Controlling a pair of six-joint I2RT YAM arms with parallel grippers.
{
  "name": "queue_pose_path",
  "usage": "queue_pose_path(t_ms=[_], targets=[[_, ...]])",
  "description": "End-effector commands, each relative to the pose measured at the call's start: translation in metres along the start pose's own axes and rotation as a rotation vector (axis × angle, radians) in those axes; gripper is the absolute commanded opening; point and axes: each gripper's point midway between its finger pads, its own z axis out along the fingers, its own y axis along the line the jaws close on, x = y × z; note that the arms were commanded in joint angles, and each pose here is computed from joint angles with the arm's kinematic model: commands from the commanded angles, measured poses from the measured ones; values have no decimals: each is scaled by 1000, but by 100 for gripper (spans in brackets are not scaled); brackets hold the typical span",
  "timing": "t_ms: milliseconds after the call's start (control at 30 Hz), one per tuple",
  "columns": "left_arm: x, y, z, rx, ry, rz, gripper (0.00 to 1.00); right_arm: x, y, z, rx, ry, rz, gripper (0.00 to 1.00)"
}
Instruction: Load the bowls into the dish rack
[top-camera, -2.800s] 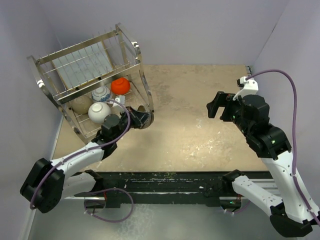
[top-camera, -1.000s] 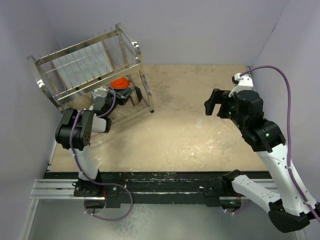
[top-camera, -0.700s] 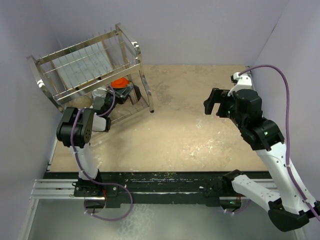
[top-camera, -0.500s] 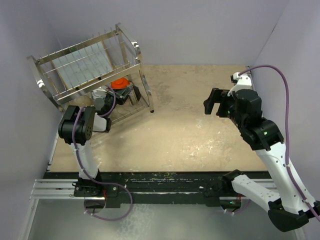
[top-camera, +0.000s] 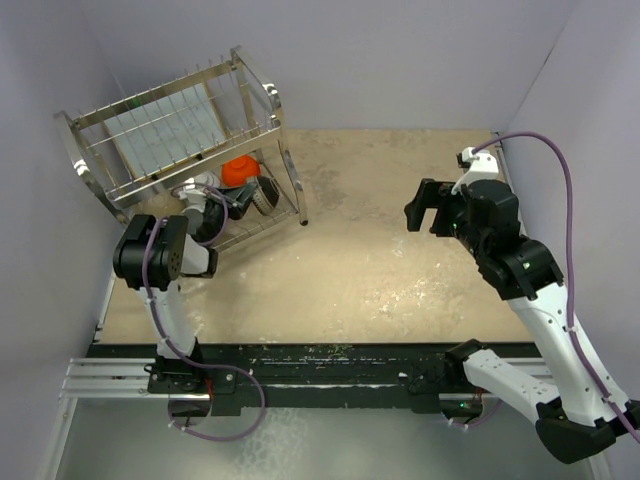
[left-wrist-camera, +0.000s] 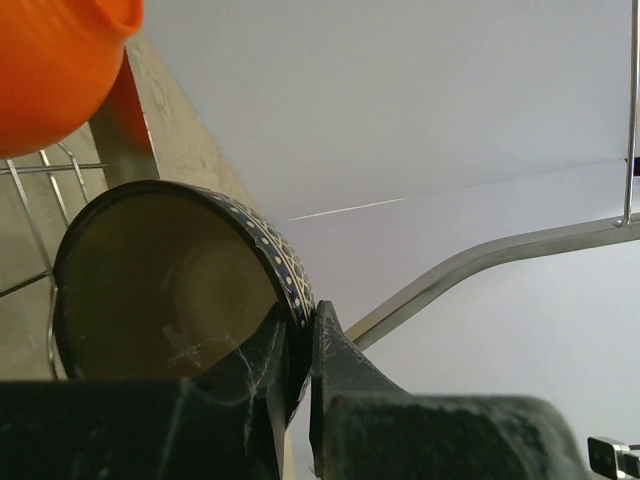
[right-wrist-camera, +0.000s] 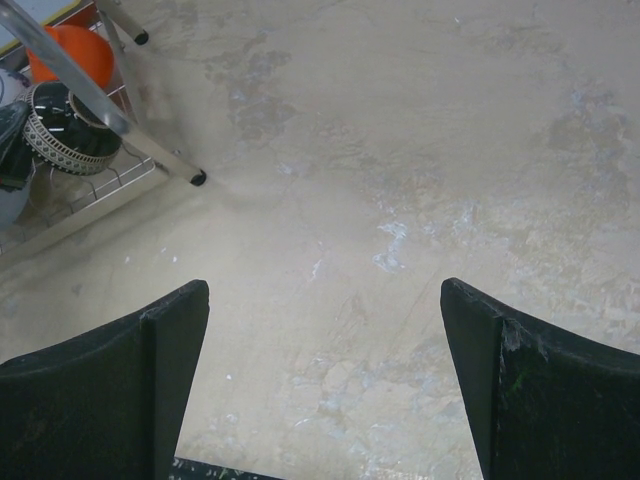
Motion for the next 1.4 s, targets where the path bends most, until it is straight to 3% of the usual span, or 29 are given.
queue_pose_path(t_ms=[0, 367, 467, 700, 833, 1000, 1367], targets=[[-35, 4, -19, -24, -123, 79, 11, -7, 3, 3, -16, -34, 8, 99], [-61, 5, -43, -200, -184, 143, 24, -7, 5, 2, -26, -33, 17, 99], [-64, 5, -42, -269, -175, 159, 32, -7, 5, 2, -30, -33, 19, 99], [-60, 8, -45, -281, -162, 148, 34, -7, 5, 0, -29, -36, 20, 99], [-58, 14, -49, -286, -163, 135, 44, -8, 4, -2, -27, -40, 17, 99], [-62, 18, -54, -337, -184, 148, 64, -8, 4, -2, -27, -38, 15, 99], [-84, 13, -59, -541, -220, 230, 83, -8, 5, -1, -33, -38, 21, 99]])
